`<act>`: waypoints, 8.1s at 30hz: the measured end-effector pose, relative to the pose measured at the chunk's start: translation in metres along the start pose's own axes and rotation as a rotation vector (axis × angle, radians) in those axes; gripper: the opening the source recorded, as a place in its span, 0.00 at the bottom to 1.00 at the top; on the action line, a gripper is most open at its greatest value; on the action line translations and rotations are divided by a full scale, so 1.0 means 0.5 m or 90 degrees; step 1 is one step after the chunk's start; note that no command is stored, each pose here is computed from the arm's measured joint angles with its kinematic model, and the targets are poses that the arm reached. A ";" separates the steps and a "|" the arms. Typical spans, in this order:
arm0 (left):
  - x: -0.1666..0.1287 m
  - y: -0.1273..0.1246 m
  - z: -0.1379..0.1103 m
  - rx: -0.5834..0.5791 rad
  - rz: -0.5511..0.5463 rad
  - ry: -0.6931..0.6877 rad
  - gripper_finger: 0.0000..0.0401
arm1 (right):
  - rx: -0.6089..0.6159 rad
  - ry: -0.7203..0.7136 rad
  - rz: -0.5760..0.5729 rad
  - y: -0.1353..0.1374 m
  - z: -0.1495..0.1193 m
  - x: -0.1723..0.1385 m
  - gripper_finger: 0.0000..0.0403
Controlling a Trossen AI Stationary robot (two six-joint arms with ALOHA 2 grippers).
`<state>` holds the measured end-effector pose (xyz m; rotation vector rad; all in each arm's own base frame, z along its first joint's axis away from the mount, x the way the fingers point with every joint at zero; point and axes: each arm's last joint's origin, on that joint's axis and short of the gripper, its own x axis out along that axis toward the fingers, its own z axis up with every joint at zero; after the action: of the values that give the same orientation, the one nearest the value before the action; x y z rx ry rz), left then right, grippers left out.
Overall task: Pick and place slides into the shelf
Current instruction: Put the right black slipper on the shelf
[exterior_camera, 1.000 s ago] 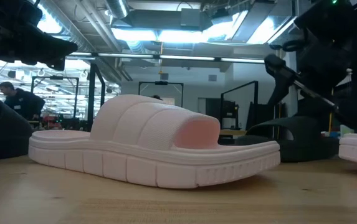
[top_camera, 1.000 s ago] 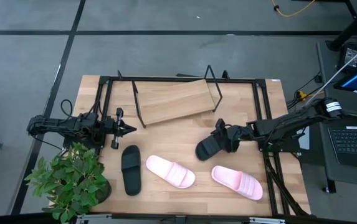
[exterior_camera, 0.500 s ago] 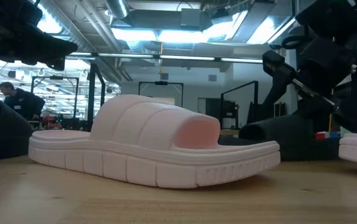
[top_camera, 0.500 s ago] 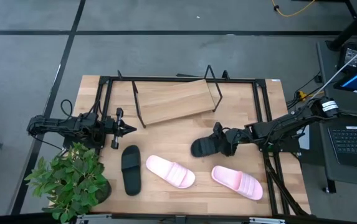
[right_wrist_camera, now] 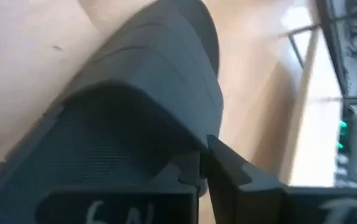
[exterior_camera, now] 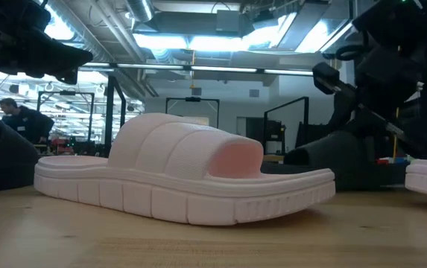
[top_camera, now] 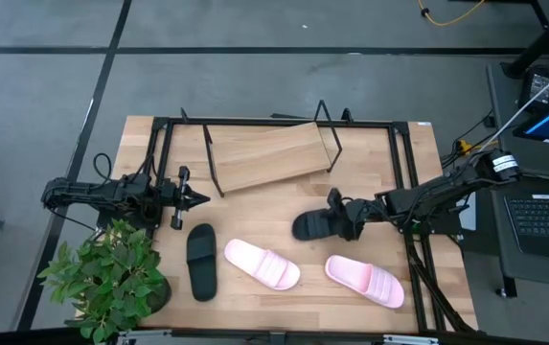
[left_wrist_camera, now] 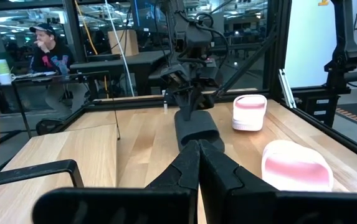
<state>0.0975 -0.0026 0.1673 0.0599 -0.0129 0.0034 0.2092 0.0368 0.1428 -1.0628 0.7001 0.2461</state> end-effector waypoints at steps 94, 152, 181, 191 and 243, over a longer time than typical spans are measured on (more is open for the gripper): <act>0.000 0.000 0.000 0.002 0.000 0.000 0.00 | 0.525 0.602 -0.304 -0.417 -0.083 0.106 0.03; 0.000 0.000 0.000 0.002 -0.001 0.000 0.00 | 0.498 0.667 -0.265 -0.401 -0.155 0.169 0.03; 0.000 0.000 0.000 0.001 -0.001 0.000 0.00 | 0.535 0.671 -0.280 -0.394 -0.158 0.168 0.03; 0.000 0.000 0.000 0.001 -0.001 0.000 0.00 | 0.539 0.671 -0.283 -0.394 -0.159 0.168 0.03; 0.000 0.000 0.000 -0.001 -0.002 0.000 0.00 | 0.575 0.650 -0.230 -0.395 -0.175 0.168 0.06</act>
<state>0.0975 -0.0027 0.1673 0.0588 -0.0128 0.0000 0.3375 -0.1463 0.2045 -0.3464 1.3206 -0.9262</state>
